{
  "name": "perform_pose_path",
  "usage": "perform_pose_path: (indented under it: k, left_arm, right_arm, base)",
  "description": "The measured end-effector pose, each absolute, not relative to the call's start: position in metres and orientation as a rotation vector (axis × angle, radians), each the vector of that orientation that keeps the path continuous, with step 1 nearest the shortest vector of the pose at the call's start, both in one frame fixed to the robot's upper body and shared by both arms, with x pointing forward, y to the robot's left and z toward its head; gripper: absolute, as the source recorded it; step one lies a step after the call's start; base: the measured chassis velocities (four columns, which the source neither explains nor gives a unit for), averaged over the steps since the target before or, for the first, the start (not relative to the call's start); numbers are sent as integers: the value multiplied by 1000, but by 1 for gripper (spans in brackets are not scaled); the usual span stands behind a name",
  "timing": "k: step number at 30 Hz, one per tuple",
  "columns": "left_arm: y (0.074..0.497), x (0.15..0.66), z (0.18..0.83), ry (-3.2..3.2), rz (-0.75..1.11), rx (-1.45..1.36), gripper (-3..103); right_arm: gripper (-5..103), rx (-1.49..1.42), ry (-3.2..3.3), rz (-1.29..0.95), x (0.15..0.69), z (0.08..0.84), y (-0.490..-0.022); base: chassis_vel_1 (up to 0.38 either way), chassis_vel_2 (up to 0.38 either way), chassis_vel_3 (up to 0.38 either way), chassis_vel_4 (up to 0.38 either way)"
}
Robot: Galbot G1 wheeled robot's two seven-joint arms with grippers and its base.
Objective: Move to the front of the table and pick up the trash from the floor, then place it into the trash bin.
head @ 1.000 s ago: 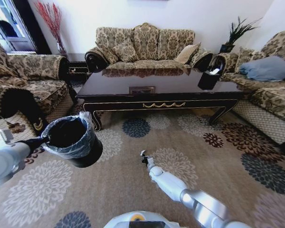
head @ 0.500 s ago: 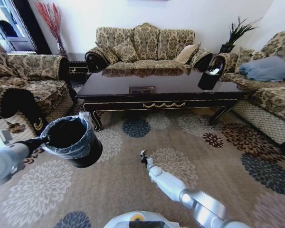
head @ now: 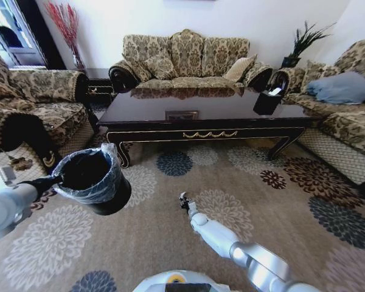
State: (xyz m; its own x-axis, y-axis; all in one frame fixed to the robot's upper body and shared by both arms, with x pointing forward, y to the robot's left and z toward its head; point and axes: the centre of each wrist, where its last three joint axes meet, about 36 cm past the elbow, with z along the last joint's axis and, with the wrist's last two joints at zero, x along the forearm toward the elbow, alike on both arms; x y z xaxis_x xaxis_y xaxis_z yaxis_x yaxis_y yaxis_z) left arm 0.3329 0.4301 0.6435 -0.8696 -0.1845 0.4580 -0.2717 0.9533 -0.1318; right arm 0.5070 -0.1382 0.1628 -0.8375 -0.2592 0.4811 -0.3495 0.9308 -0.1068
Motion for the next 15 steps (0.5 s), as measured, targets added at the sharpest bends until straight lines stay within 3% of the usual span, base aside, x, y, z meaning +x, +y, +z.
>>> perform_pose_path:
  k: [2,15]
  left_arm:
    - [430,333,644,-2652,266,327,4]
    - [432,334,643,-2650,268,332,4]
  right_arm:
    - [2,442,-2613,268,505,162,-138]
    - [0,462,-2634,268,507,168,-140]
  base:
    - [0,0,0,0]
    - [0,0,0,0]
